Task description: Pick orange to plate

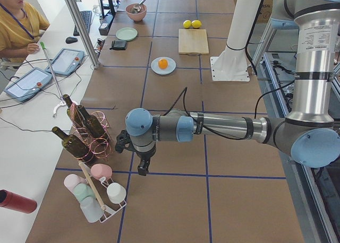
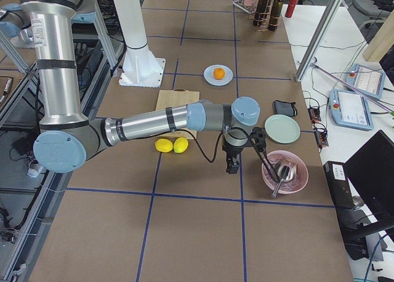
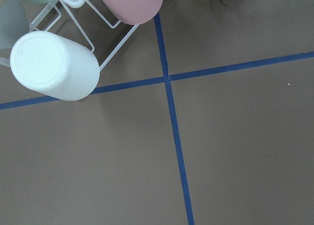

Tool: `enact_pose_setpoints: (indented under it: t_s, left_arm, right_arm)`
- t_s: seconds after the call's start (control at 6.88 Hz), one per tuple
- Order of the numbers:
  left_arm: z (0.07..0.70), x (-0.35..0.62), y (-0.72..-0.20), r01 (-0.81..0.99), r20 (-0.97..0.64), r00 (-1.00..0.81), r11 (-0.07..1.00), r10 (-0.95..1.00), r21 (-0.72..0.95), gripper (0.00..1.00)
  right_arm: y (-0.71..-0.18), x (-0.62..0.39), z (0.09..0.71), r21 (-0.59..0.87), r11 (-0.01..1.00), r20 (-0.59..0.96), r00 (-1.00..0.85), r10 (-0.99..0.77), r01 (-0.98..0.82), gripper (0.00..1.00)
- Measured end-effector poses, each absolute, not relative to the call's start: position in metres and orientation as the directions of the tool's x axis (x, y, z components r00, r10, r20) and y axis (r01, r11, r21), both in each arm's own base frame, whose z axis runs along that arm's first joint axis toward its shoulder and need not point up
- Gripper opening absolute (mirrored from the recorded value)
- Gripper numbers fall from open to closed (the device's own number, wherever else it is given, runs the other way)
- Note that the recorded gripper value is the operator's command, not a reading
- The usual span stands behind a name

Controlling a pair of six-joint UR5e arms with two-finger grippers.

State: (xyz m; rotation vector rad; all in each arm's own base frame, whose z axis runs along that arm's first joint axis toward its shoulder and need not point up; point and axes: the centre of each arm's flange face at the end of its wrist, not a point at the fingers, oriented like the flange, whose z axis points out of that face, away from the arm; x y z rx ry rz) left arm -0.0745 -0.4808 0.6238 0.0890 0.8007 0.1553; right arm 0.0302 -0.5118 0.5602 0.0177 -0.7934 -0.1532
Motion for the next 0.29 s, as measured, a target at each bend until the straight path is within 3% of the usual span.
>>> enact_pose_setpoints:
  t_s: [0.29]
  left_arm:
    - [0.6207,-0.0744,-0.4830,-0.104,-0.703,0.685,0.981,0.191,0.164,1.00]
  right_arm:
    - [-0.5113,0.0314,0.5614,0.071,0.989,0.709,0.691,-0.141,0.128,1.00]
